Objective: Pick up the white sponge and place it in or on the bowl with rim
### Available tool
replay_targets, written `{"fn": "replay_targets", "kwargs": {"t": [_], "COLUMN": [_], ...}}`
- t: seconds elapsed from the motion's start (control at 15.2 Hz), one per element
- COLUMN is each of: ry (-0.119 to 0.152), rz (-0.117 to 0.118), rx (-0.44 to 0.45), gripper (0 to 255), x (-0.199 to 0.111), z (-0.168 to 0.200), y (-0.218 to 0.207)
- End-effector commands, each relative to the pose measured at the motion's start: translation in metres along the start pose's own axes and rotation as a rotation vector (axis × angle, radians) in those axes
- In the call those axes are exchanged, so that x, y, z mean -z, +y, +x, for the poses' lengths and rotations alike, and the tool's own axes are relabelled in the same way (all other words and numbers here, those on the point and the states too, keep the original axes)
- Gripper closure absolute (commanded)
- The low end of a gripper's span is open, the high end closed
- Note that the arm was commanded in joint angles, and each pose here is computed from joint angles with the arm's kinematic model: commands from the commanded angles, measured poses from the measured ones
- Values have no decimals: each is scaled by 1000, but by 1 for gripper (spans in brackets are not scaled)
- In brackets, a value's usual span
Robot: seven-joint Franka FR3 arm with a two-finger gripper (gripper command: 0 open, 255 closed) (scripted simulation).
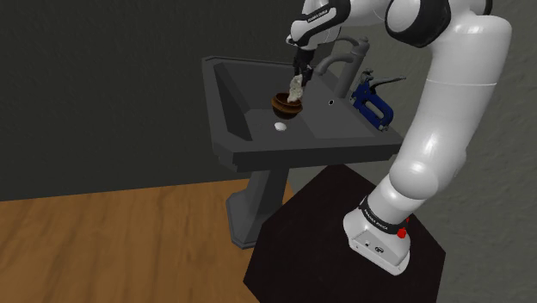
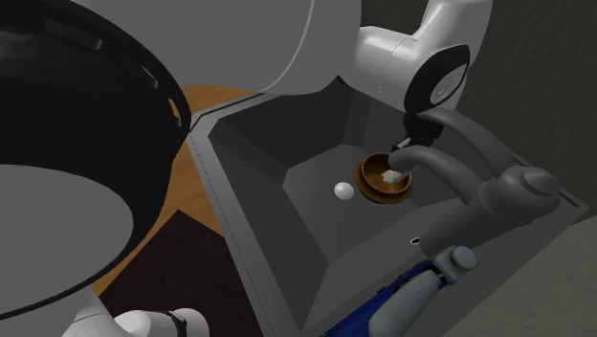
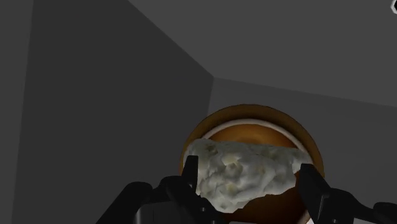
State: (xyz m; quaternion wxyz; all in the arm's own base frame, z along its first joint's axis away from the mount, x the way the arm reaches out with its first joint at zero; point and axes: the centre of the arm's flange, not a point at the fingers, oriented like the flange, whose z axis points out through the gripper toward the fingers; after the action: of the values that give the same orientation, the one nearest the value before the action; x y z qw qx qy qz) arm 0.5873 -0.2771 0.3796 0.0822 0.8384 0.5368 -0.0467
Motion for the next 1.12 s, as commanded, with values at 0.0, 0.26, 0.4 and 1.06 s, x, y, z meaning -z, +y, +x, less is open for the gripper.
{"fn": "replay_targets", "kwargs": {"t": [0.0, 0.26, 0.4, 1.06], "ry": [-2, -2, -2, -4], "rz": [11, 11, 11, 10], "rx": [-2, -2, -2, -1], "gripper": [255, 255, 255, 0], "x": [-16, -37, -49, -57], "z": [0, 4, 6, 19], "y": [-2, -4, -5, -20]}}
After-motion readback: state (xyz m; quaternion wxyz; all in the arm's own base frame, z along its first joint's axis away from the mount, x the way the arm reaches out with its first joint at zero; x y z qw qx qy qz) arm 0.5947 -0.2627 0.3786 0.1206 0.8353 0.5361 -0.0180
